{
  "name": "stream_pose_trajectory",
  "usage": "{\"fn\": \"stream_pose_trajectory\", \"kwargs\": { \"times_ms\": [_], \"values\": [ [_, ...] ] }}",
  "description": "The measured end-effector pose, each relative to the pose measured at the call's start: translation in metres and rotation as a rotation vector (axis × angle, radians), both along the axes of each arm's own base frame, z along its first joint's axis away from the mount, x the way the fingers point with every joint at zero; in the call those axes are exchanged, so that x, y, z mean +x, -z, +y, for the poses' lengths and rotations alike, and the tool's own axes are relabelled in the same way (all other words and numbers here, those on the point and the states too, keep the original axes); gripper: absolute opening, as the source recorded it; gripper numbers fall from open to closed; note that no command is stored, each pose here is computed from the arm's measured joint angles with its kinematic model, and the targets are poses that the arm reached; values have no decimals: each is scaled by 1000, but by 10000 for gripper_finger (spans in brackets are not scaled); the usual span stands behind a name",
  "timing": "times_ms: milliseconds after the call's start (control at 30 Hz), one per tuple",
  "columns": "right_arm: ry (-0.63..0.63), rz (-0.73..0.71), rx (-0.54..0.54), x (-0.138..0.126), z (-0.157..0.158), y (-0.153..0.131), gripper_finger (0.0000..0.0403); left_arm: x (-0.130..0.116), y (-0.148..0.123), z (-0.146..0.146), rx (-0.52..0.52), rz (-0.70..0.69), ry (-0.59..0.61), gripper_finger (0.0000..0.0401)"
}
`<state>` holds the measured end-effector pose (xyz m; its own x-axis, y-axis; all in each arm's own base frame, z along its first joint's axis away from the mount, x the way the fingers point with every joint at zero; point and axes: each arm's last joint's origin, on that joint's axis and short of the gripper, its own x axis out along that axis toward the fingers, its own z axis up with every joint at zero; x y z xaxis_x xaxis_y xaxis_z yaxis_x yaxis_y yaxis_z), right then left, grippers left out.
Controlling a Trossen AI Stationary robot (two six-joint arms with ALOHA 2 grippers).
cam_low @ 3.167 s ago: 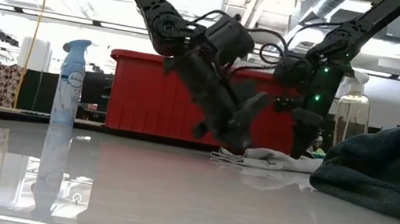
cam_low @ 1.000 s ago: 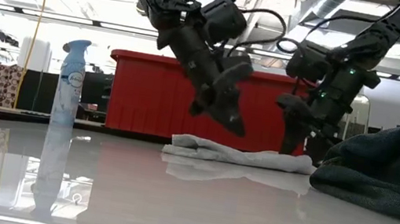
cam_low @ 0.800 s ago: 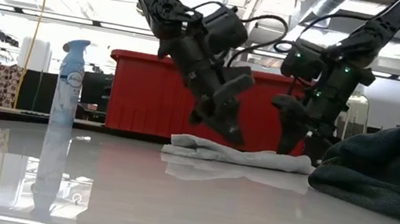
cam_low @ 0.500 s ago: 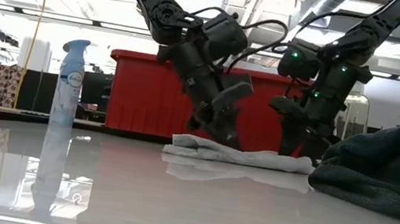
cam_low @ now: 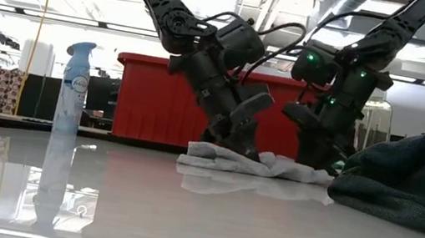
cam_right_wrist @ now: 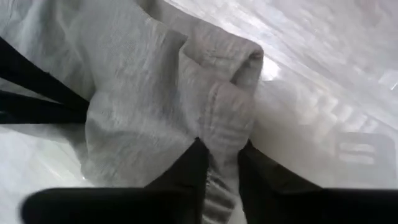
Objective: Fold laundry
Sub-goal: Fold the gray boxer shorts
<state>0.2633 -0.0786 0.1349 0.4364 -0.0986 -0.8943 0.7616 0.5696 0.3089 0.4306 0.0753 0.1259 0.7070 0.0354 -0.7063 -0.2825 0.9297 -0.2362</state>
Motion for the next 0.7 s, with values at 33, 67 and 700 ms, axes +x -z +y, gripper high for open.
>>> {"fn": "stream_pose_trajectory", "kwargs": {
  "times_ms": [33, 67, 700],
  "values": [
    [1, 1, 0, 0, 0, 0, 90, 0, 0, 0, -2, 3, 2, 0],
    [0, 3, 1, 0, 0, 0, 73, 0, 0, 0, -7, 5, 6, 0],
    [-24, 62, -16, -20, -7, -16, 22, -20, -74, -1, -20, -75, 7, 0]
  ]
}}
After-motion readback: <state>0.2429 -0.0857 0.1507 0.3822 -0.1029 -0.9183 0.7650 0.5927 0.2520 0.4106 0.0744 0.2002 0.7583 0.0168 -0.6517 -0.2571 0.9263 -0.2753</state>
